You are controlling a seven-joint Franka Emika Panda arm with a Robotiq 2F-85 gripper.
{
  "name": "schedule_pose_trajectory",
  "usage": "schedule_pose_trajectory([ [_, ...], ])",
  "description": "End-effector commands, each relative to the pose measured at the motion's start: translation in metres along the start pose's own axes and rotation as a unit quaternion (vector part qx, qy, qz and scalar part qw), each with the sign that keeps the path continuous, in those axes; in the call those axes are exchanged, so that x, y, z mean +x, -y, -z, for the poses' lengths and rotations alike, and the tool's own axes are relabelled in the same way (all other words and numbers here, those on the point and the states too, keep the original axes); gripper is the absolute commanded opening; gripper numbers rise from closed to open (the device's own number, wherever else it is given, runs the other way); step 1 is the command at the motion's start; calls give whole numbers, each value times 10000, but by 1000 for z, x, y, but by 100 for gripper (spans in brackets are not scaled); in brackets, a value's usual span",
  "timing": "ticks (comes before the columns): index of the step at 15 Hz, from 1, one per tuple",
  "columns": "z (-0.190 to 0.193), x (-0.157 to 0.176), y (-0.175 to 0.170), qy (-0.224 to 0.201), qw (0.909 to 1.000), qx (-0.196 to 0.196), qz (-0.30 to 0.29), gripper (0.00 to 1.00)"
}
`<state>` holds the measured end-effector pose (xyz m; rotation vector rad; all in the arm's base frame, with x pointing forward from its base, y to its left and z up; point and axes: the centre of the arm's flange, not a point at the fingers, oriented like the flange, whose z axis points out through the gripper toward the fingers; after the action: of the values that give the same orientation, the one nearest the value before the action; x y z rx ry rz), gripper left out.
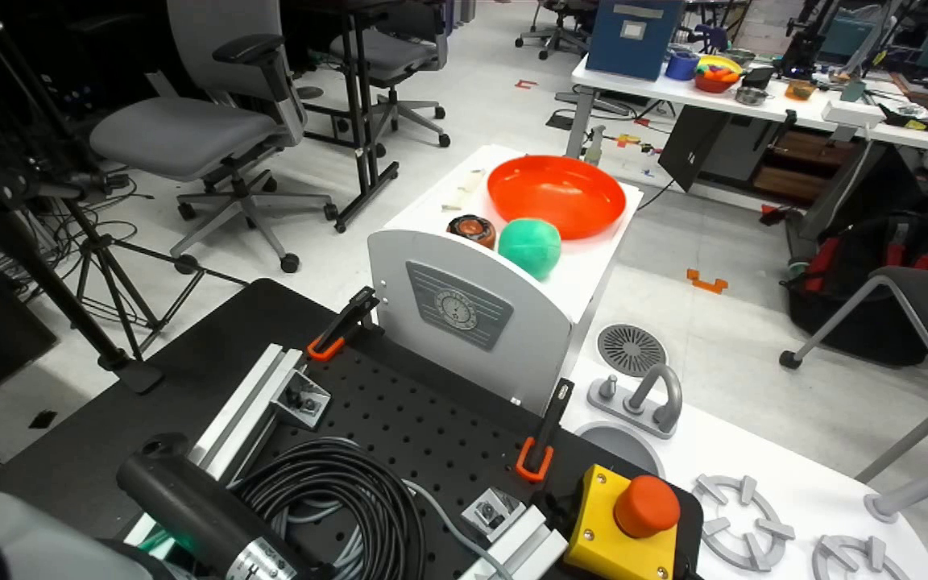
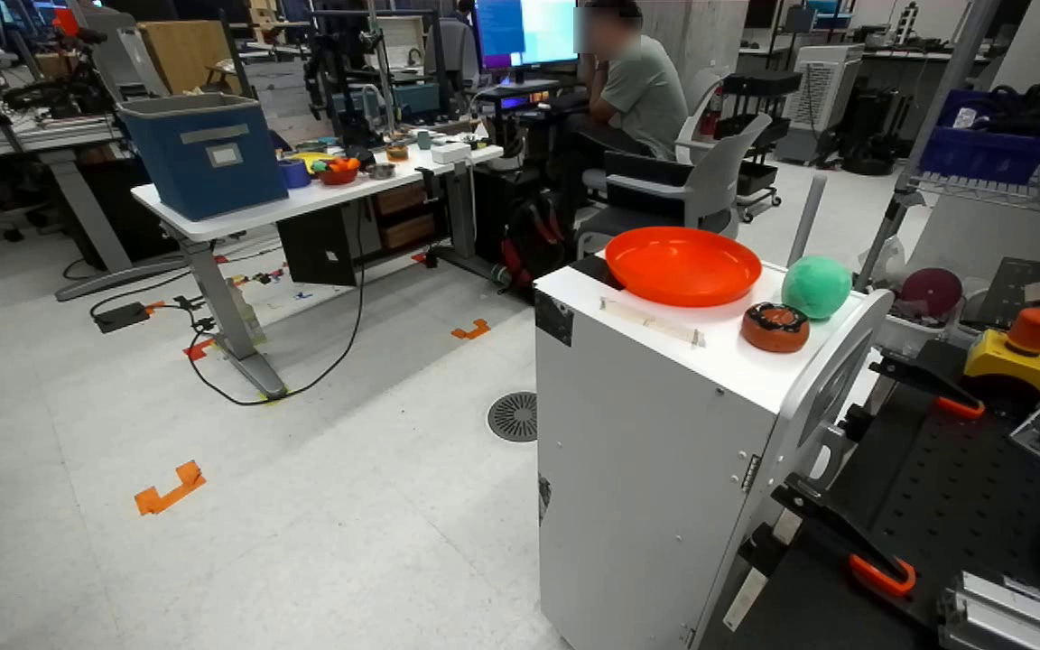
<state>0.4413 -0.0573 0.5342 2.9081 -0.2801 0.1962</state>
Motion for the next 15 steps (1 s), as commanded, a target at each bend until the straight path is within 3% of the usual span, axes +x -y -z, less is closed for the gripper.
schedule_pose_trajectory([
  [1,0,0,0,0,10000,0,0,100],
  [15,-2,0,6,24,10000,18,74,100],
])
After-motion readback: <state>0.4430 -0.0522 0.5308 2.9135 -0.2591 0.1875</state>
